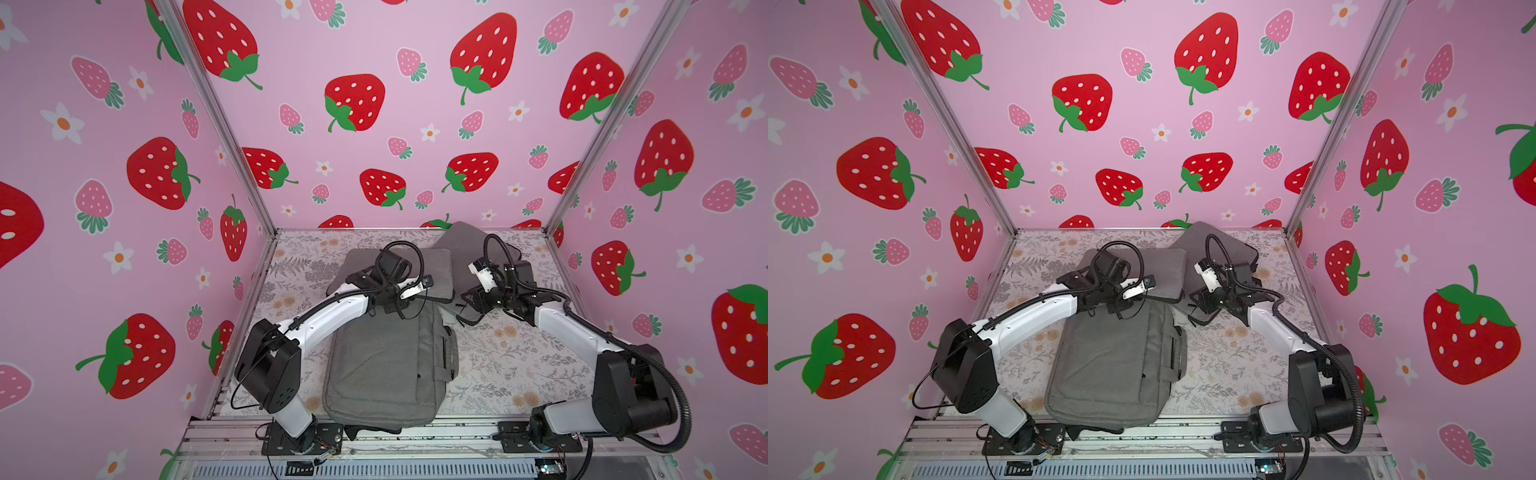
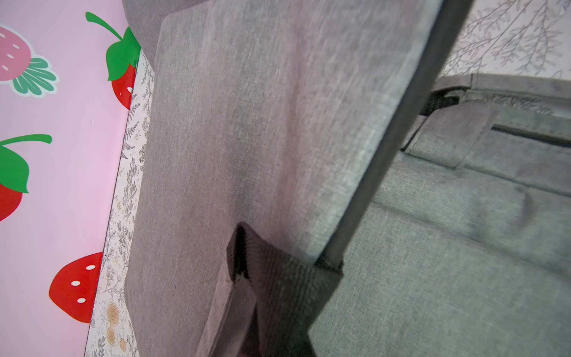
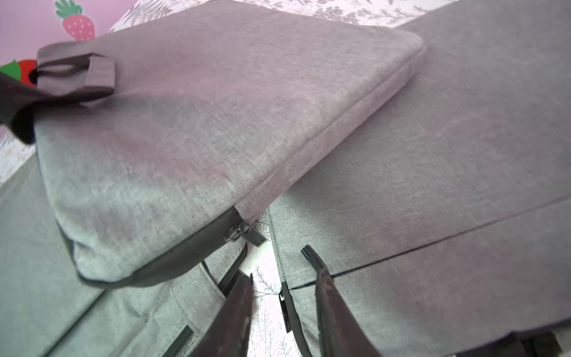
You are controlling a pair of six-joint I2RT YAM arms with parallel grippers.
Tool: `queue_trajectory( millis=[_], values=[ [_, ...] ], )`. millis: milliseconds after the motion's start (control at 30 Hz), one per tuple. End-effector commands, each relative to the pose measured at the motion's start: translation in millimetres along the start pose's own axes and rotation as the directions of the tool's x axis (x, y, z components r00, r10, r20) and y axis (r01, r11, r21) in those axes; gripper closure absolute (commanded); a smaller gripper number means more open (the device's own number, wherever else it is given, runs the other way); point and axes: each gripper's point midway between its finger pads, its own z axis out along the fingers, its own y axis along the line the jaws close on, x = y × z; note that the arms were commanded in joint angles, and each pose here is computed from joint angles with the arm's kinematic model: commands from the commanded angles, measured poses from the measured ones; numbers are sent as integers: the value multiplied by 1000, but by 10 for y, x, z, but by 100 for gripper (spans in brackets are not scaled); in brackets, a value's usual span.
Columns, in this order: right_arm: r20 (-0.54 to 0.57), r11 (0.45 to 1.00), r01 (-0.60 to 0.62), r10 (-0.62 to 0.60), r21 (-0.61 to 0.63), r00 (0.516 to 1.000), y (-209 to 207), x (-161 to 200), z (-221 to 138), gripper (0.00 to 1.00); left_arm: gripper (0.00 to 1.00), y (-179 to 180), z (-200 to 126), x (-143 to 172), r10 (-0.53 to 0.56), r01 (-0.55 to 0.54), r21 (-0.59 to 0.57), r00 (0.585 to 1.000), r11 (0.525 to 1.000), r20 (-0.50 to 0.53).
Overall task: Open the zippered laptop bag and take out the laptop
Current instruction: Unzip the zipper on the zippered laptop bag.
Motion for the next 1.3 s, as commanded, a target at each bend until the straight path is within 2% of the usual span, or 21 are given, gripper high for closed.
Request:
queue_trajectory(
  millis=[0, 167, 433, 700, 1000, 1267],
  values=[
    [47, 989, 132, -129, -64, 991, 72, 11, 86, 62, 100, -36, -213, -83, -8, 7, 27, 999, 1000, 53],
    [127, 966, 191, -170, -176, 977, 247, -103, 121, 58, 100, -45, -278, -75, -3, -1, 44, 995, 999, 97],
    [166, 920, 157, -103, -359, 981, 489, -124, 211, 53, 100, -43, -376, -56, 6, -19, 97, 991, 995, 130],
    [201, 878, 178, -95, -444, 975, 652, -181, 195, 52, 100, -38, -363, -10, 30, -42, 116, 994, 992, 108],
    [193, 801, 162, -59, -576, 979, 830, -219, 142, 53, 100, 16, -385, -33, 19, -32, 112, 993, 993, 116],
    [215, 785, 183, -66, -591, 974, 907, -238, 14, 59, 100, 53, -347, -24, 0, -12, 117, 994, 993, 105]
  ],
)
